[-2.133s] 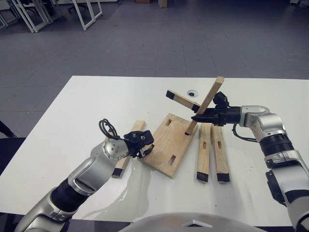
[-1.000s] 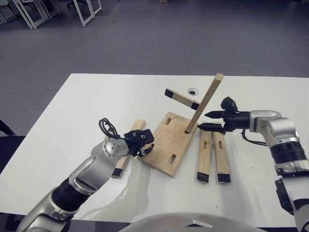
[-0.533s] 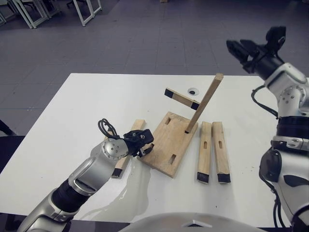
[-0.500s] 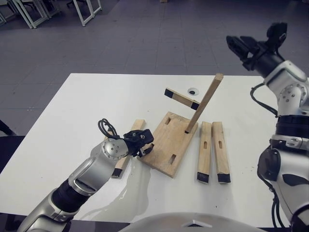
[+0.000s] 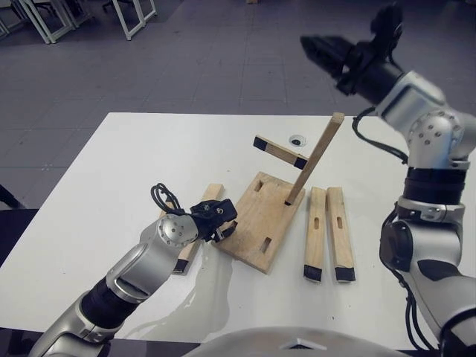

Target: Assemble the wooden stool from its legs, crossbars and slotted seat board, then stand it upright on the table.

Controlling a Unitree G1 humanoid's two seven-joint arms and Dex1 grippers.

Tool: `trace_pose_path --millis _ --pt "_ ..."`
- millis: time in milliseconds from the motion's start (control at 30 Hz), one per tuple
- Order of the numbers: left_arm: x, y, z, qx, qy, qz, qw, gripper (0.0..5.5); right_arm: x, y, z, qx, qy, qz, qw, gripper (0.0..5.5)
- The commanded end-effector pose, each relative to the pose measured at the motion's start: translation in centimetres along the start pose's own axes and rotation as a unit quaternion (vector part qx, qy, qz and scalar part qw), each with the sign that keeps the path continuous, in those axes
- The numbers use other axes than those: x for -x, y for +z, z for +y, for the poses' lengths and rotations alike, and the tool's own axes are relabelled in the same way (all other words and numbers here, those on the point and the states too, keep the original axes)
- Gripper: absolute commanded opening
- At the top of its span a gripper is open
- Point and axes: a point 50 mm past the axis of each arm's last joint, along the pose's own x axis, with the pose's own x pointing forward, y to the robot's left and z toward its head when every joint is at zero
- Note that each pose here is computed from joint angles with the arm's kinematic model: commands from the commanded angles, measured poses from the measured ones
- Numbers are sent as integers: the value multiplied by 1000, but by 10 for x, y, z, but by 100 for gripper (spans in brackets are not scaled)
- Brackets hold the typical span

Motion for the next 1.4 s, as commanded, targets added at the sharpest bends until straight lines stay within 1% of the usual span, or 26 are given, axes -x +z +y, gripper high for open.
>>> trace_pose_path --millis 33,67,100,167,267,300,333,367,400,467,533,633,733,833,867,967,1000,1100,1200,1233,1300,1400 --pt "-2 -6 -9 12 -23 15 1000 353 -3 45 9 6 26 -98 995 358" --pt "-3 -6 -9 12 -23 15 1000 353 -2 42 6 10 20 -89 996 358" --pt "-2 -7 -9 12 -24 16 1000 353 -2 31 1 19 10 -64 998 358" --pt "-2 -7 -9 12 -24 16 1000 353 6 -20 -14 28 -7 46 999 358" --pt "-3 -7 -9 13 -23 16 1000 353 32 -105 -29 8 -24 208 978 358" --pt "-3 -6 -9 12 -24 15 1000 353 43 -129 -32 -4 -30 248 968 358" --pt "-4 -6 -8 11 -24 14 1000 353 52 -145 -34 -13 -35 275 961 358" --pt "-4 -6 -8 11 -24 14 1000 353 54 -149 -34 -15 -38 279 959 358" --pt "-4 -6 -8 11 -24 13 1000 353 51 -145 -34 -16 -38 269 962 358" --pt "-4 -7 -10 13 -24 14 1000 353 34 -119 -33 -9 -34 218 975 358" --pt "-4 -6 -11 14 -26 14 999 353 16 -84 -26 -7 -22 153 988 358" --pt "-6 -6 -11 17 -24 14 999 353 2 -38 -12 -6 -3 65 998 358" --pt "-6 -5 -9 22 -15 18 999 353 3 0 -10 3 -13 -7 1000 358" --pt "-9 -4 -9 49 3 30 998 353 15 22 -27 27 -79 -46 995 358" --pt "-10 -3 -9 62 8 35 997 353 23 22 -37 43 -115 -44 991 358" --pt "-12 -5 -13 108 33 53 992 353 55 3 -62 78 -205 5 976 358" --pt "-14 -5 -14 126 42 59 989 353 67 -7 -69 82 -231 31 969 358" --pt "-17 -7 -14 165 72 71 981 353 95 -37 -76 105 -265 115 952 358" --pt "-22 -8 -7 195 109 80 971 353 138 -97 -66 80 -249 274 926 358" --pt "-24 -10 -5 204 119 83 968 353 150 -111 -59 70 -240 310 917 358" --pt "-28 -12 -2 219 137 88 962 353 165 -126 -46 54 -228 346 908 358" --pt "-40 -3 6 241 157 72 955 353 178 -136 -26 37 -220 367 903 358"
